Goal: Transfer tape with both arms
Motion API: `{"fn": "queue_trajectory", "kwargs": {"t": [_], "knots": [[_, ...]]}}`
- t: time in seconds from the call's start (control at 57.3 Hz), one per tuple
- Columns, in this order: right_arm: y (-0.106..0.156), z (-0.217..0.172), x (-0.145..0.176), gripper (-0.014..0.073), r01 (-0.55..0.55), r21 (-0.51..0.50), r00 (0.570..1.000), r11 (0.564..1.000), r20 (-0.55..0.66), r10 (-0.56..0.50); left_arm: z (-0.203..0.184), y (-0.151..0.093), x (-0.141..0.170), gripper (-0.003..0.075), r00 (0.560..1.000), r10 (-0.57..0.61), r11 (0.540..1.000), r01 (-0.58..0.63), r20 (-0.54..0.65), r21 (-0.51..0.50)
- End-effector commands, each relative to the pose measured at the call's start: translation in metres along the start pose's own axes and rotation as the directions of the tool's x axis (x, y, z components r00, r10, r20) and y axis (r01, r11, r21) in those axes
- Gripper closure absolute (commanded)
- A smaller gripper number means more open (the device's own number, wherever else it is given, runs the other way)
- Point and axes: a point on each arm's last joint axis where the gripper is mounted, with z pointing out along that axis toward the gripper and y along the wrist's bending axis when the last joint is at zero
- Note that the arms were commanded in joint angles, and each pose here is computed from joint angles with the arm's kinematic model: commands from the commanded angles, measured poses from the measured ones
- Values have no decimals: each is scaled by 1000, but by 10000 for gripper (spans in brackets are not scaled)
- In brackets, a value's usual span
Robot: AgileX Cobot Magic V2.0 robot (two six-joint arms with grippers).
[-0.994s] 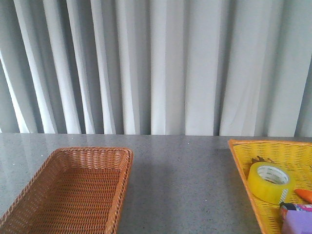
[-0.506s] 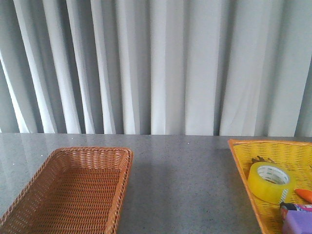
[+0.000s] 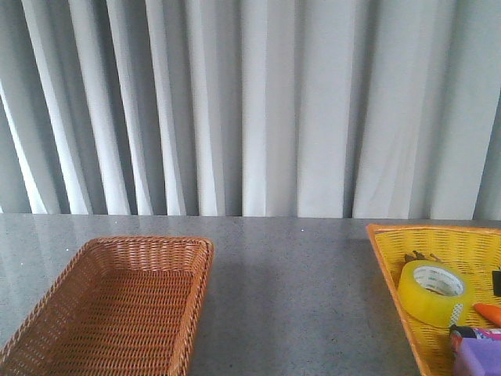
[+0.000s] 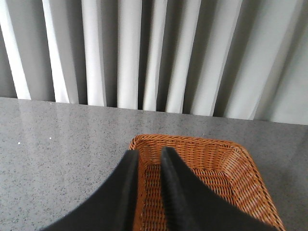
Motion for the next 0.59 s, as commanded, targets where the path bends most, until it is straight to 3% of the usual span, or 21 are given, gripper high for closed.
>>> {"fn": "queue_trajectory", "kwargs": {"t": [0.0,0.14,0.262,0.366,0.576], "knots": [[-1,-10,-14,248,28,14,995,1000,95,-29,5,-5,-11,438,998,-25,999,23,58,28],[-2,-10,-12,7,32,26,997,999,73,-34,17,-3,-3,195,1000,-23,1000,23,-3,13],[-2,-10,-12,-98,32,27,997,999,76,-34,22,-3,1,70,999,-21,1000,21,-31,6],[-1,-10,-12,-101,20,15,997,1000,80,-22,22,-3,0,57,999,-20,1000,20,-29,7],[-1,-19,-12,-55,21,15,995,1000,100,-22,22,-3,0,106,1000,-21,1000,21,-19,10]]}}
